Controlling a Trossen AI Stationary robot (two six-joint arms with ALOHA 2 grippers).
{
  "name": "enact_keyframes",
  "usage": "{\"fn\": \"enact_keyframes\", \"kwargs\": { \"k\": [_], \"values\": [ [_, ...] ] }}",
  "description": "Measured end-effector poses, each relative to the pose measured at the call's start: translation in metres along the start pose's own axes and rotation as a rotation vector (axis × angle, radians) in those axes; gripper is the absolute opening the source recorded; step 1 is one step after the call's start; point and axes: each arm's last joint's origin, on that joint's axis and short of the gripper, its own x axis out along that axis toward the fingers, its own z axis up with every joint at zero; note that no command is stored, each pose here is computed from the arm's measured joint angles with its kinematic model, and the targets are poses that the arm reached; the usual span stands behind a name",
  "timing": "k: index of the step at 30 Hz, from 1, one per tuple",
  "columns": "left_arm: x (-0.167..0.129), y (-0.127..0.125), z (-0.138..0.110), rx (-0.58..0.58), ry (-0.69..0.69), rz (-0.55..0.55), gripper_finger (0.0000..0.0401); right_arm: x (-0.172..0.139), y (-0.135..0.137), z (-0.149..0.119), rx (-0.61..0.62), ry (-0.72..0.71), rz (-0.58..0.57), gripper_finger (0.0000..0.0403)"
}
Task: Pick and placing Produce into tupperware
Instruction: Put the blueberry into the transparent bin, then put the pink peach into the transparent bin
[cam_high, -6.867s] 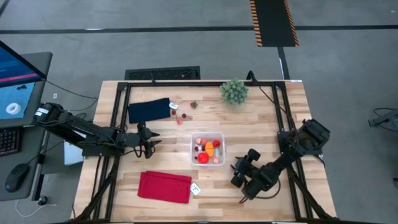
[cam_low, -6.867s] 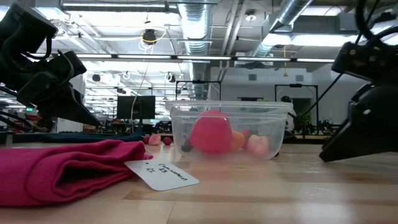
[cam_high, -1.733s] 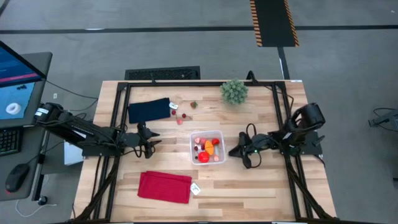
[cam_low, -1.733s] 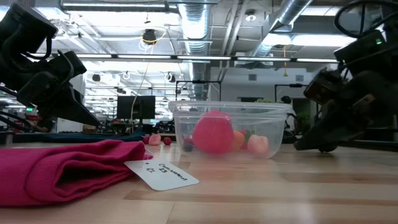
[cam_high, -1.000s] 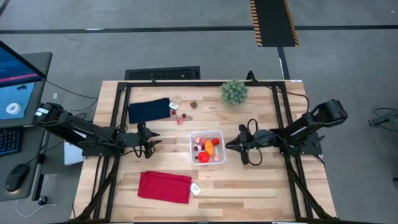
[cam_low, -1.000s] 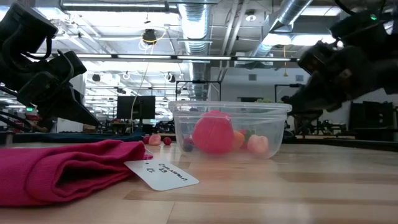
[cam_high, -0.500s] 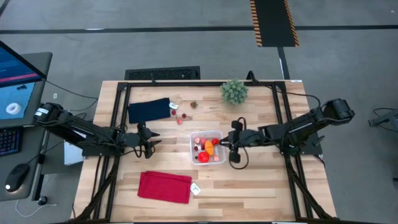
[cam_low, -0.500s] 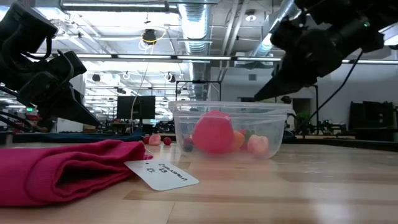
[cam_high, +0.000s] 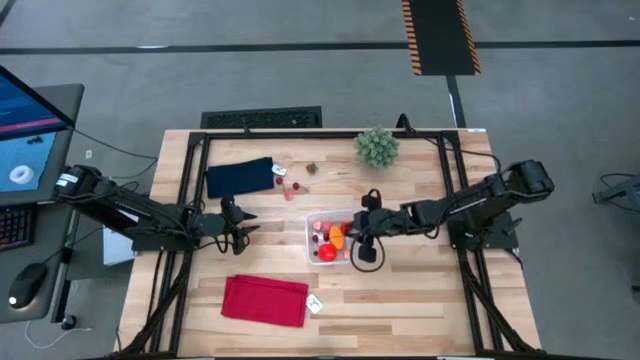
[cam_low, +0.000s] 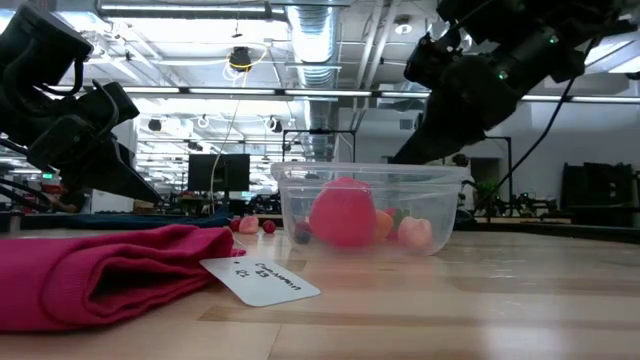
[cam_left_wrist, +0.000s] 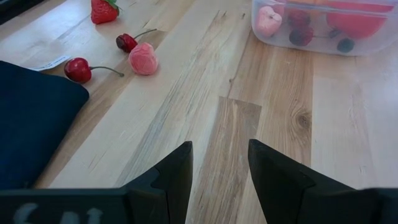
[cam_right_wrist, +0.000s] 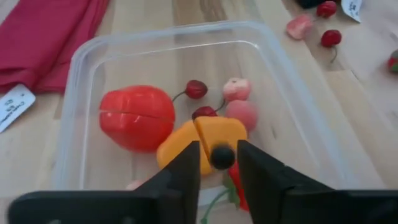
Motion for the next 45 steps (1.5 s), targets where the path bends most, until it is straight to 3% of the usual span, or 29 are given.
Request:
{"fn": "enact_keyframes", "kwargs": {
  "k": [6, 11, 20, 27, 35, 45],
  "values": [
    [0.0, 0.0, 0.0, -0.001, -0.001, 0.0, 0.0145, 0.0, -0.002, -0.001, 0.053, 0.01, -0.006, 0.02],
    [0.0, 0.0, 0.0, 0.0, 0.0, 0.0, 0.0145, -0.014, -0.005, 0.006, 0.124, -0.052, -0.017, 0.0228],
    [0.0, 0.0, 0.0, -0.001, -0.001, 0.0, 0.0145, -0.054, 0.002, 0.003, 0.072, -0.273, -0.108, 0.0225],
    [0.0, 0.0, 0.0, 0.0, 0.001, 0.001, 0.0145, -0.067, 0.002, -0.043, -0.02, -0.457, 0.056, 0.0225],
    [0.0, 0.0, 0.0, 0.0, 0.0, 0.0, 0.0145, -0.083, -0.009, -0.079, -0.087, -0.595, 0.048, 0.0225],
    [0.0, 0.0, 0.0, -0.001, -0.002, 0.0, 0.0145, -0.094, -0.021, -0.096, -0.092, -0.568, 0.012, 0.0224]
  ]
}}
